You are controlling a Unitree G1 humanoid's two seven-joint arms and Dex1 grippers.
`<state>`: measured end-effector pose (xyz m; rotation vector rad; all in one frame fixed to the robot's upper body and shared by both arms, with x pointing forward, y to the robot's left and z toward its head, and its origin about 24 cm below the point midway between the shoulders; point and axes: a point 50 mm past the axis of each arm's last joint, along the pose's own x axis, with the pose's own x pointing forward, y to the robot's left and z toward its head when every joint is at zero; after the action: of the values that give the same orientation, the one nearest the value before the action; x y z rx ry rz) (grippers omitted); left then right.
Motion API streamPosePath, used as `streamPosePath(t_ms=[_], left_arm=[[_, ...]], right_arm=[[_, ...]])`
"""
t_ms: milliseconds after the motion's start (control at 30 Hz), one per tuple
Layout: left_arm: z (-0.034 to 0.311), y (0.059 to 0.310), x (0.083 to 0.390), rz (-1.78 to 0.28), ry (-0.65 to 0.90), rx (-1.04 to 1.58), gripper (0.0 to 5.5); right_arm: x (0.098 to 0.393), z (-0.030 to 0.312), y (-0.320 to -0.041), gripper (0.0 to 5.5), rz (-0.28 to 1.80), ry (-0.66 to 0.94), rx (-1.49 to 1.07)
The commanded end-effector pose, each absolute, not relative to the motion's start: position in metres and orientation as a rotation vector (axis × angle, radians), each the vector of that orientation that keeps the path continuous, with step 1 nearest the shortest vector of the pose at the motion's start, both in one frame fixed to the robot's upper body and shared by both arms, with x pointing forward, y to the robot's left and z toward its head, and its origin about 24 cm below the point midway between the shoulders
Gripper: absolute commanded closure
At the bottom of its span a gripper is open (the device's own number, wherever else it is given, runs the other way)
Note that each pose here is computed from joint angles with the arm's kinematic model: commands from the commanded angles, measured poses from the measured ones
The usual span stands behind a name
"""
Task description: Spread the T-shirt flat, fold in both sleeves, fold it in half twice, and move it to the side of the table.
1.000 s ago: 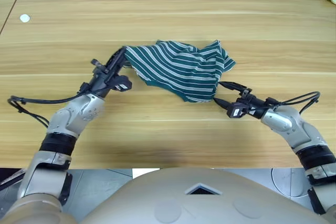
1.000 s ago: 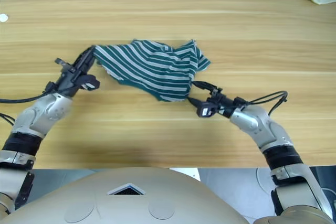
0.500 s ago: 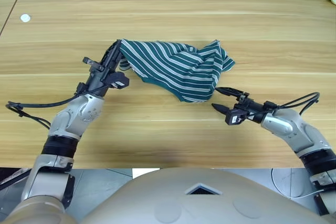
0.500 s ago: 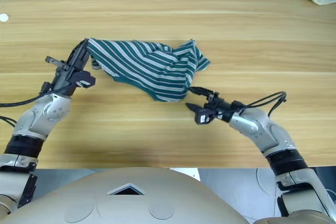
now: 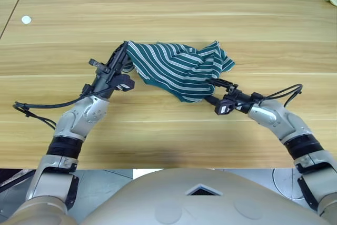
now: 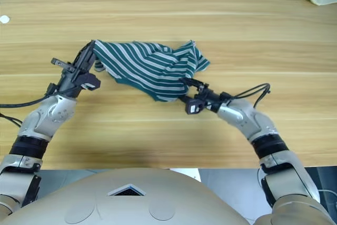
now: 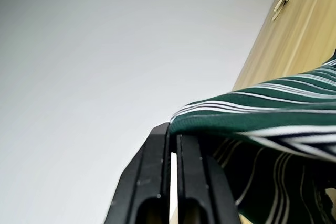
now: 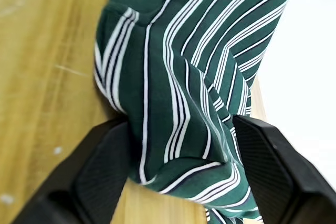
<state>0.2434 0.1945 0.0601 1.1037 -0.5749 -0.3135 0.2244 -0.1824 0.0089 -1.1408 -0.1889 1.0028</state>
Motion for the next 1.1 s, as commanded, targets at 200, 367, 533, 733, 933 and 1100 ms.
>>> streamPosePath(t_ms=[200, 367, 533, 733, 933, 1100], left_arm=[[0.060, 0.193, 0.244, -0.328, -0.571, 1.112, 5.50], [0.059, 0.194, 0.245, -0.332, -0.563, 1.115, 5.50], [0.058, 0.194, 0.245, -0.331, -0.561, 1.118, 5.50], [0.060, 0.192, 0.246, -0.331, -0.571, 1.114, 5.50], [0.061, 0.189, 0.246, -0.329, -0.584, 1.105, 5.50], [0.068, 0.184, 0.235, -0.384, -0.613, 0.896, 5.50]], right_arm=[[0.204, -0.015, -0.203, 2.48, 1.072, -0.015, -1.192], [0.200, -0.013, -0.203, 3.53, 1.095, -0.037, -1.188], [0.201, -0.011, -0.202, 4.58, 1.080, -0.058, -1.173], [0.209, -0.010, -0.201, 5.46, 1.021, -0.072, -1.141], [0.213, -0.009, -0.203, 5.46, 0.976, -0.079, -1.121], [0.212, 0.024, -0.204, 5.46, 0.914, -0.219, -0.910]])
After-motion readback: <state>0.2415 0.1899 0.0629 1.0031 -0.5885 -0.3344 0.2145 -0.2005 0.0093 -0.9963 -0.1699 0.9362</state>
